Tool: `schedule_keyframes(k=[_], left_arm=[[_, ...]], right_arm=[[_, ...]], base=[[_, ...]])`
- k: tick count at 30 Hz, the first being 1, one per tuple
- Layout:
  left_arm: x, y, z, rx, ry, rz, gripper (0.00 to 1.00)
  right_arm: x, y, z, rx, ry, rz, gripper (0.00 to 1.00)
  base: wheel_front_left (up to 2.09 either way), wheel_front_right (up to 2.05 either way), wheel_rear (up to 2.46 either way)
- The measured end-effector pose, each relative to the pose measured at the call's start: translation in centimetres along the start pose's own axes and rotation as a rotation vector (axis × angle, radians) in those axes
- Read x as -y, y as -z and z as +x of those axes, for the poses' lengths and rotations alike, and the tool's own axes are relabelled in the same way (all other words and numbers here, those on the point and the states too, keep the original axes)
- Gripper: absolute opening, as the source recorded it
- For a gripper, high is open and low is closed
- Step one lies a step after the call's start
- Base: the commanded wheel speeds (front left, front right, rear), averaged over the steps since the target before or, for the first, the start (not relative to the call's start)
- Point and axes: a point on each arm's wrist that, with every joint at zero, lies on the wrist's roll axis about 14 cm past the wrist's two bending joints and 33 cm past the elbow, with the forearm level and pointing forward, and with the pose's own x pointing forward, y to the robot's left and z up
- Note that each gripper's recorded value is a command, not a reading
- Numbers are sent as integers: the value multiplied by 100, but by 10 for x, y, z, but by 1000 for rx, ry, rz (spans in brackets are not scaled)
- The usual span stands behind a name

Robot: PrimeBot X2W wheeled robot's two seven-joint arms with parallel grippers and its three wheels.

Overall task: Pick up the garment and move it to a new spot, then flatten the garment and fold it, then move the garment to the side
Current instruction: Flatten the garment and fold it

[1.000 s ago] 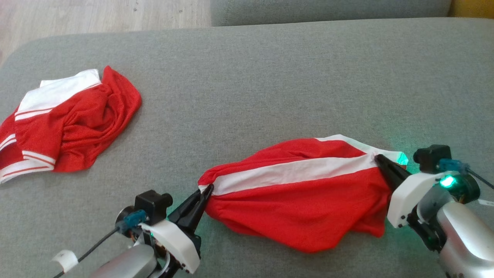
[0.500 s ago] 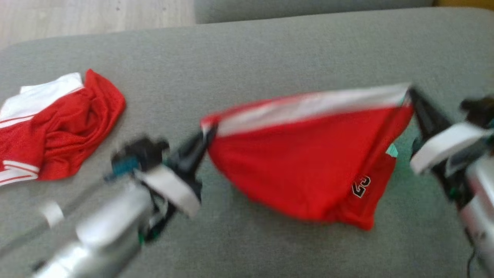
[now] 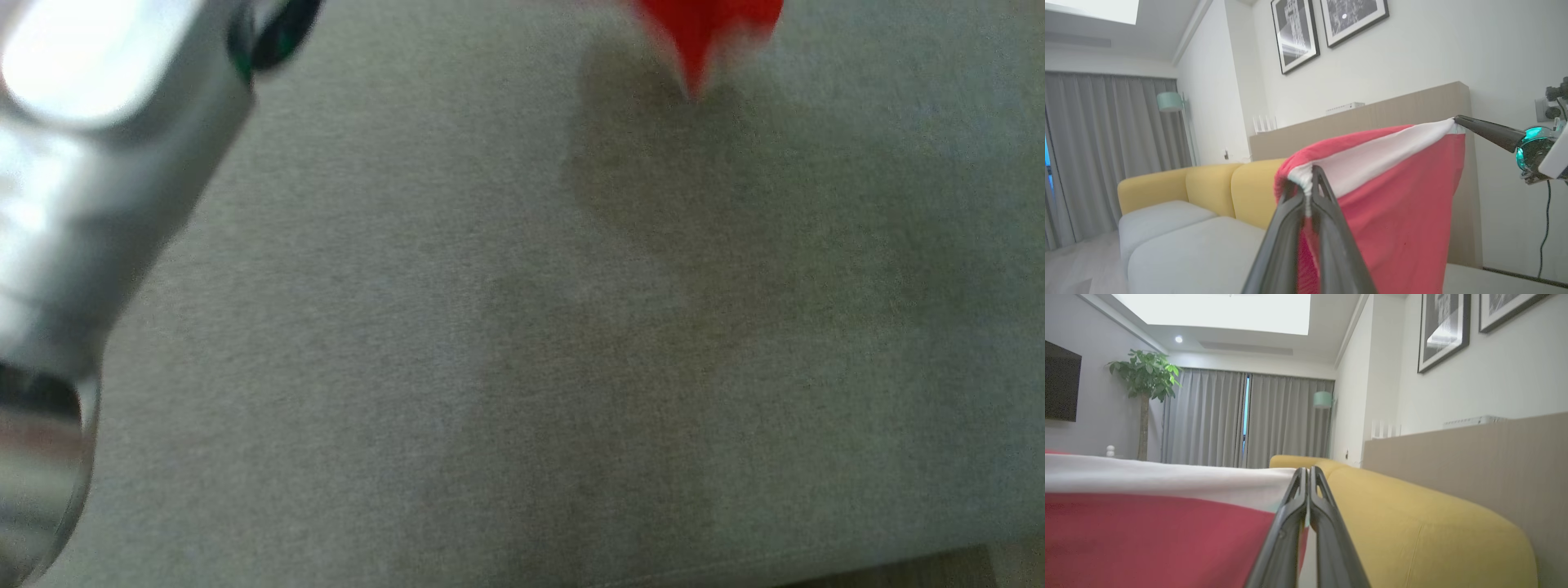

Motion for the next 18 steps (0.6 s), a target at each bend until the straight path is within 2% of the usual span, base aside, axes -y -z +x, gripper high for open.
schedule_keyframes(k=[5, 9, 12, 13, 14, 18], left_arm=[[-8, -8, 22, 60, -24, -15, 0], [-1, 10, 13, 37, -21, -47, 0], [12, 47, -13, -37, -19, -93, 0], [31, 82, -41, -127, 8, -101, 0], [42, 97, -56, -169, 22, -101, 0], [79, 135, -114, -275, 4, -199, 0]], right_arm=[[15, -23, 13, 81, 29, -42, 0], [9, -19, 15, 73, 7, -60, 0], [-5, 15, 2, -16, -28, -38, 0], [-11, 56, -22, -126, -35, -8, 0], [-14, 78, -39, -188, -35, 8, 0], [-29, 134, -110, -363, -9, 107, 0]], base=[[0, 0, 0], [0, 0, 0], [0, 0, 0], [0, 0, 0], [0, 0, 0], [0, 0, 0]])
